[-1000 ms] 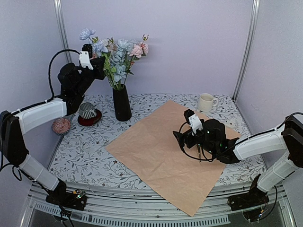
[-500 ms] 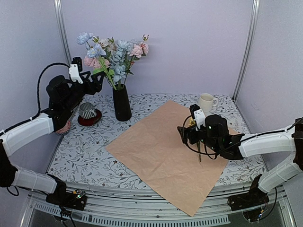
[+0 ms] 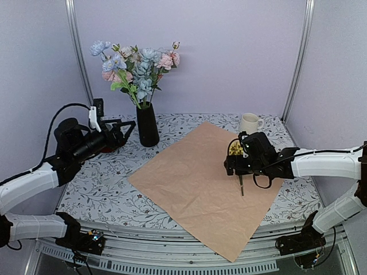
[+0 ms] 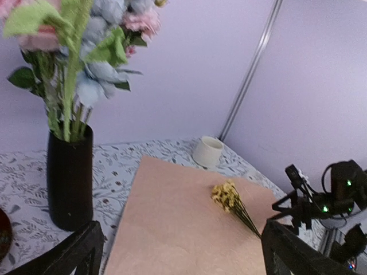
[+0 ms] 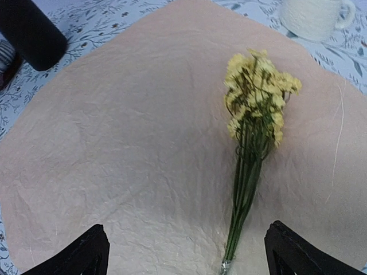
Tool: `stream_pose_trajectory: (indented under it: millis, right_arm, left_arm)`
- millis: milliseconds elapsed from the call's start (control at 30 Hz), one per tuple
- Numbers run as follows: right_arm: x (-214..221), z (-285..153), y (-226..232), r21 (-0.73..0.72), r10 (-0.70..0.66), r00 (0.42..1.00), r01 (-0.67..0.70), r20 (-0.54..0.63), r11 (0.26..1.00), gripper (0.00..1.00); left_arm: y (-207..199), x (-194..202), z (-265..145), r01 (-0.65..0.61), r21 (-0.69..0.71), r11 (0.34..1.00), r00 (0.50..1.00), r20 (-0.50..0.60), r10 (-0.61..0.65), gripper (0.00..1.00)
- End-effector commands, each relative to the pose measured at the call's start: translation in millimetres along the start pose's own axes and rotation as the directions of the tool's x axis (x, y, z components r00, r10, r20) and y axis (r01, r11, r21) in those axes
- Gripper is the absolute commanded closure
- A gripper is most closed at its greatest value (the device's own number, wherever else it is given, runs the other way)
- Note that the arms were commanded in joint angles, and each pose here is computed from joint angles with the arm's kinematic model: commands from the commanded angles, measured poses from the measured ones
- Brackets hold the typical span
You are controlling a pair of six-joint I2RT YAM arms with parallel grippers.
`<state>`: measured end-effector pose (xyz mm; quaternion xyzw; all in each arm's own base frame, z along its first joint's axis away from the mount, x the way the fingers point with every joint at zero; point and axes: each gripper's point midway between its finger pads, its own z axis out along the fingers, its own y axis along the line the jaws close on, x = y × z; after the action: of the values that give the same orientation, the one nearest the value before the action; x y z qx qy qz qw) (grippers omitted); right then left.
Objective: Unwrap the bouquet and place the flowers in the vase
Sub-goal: Pick up the fake flower from the flattened wrapping paper.
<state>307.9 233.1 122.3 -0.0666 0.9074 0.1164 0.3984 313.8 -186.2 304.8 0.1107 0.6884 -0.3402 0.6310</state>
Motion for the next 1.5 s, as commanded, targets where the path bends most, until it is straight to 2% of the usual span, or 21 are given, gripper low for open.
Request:
stream_pose_trajectory:
  millis: [0,67,167,400,500,567,733,1000,1467]
  right_arm:
    - [25.4,-0.2,-20.3,0.013,0.084,0.992,-0.083,-0.098,0.996,0.08]
    - [25.5,-1.3,-24.1,0.019,0.102,0.990,-0.101,-0.098,0.995,0.17]
    - [29.4,0.6,-30.7,0.049,0.112,0.987,-0.107,-0.117,0.993,0.24]
    - [43.5,7.0,-39.0,0.088,0.123,0.978,-0.110,-0.169,0.990,0.36]
    - [44.8,9.0,-43.6,0.111,0.128,0.978,-0.111,-0.164,0.988,0.41]
    - [45.6,11.2,-46.0,0.128,0.137,0.977,-0.116,-0.162,0.985,0.42]
    - [50.2,21.5,-48.7,0.155,0.132,0.972,-0.102,-0.194,0.983,0.44]
    - [59.5,32.1,-54.2,0.180,0.147,0.963,-0.107,-0.227,0.978,0.55]
    - [74.7,42.7,-59.5,0.202,0.145,0.952,-0.091,-0.270,0.975,0.56]
  left_arm:
    - [-23.7,41.4,8.3,0.052,0.090,0.995,0.991,-0.130,-0.040,0.02]
    - [-27.4,47.8,14.2,0.045,0.099,0.994,0.988,-0.154,-0.029,0.02]
    - [-34.1,48.6,26.8,0.024,0.130,0.991,0.985,-0.171,-0.001,0.02]
    - [-43.1,48.3,65.0,-0.014,0.195,0.981,0.978,-0.203,0.054,0.02]
    - [-37.7,62.4,78.5,0.008,0.185,0.983,0.968,-0.248,0.039,0.02]
    - [-32.1,73.9,83.1,0.018,0.172,0.985,0.964,-0.265,0.028,0.02]
    - [-27.4,86.0,79.3,0.008,0.185,0.983,0.976,-0.216,0.033,0.02]
    - [-21.5,101.8,70.3,0.003,0.183,0.983,0.981,-0.190,0.032,0.02]
    - [-24.1,91.2,59.0,-0.026,0.186,0.982,0.989,-0.139,0.052,0.02]
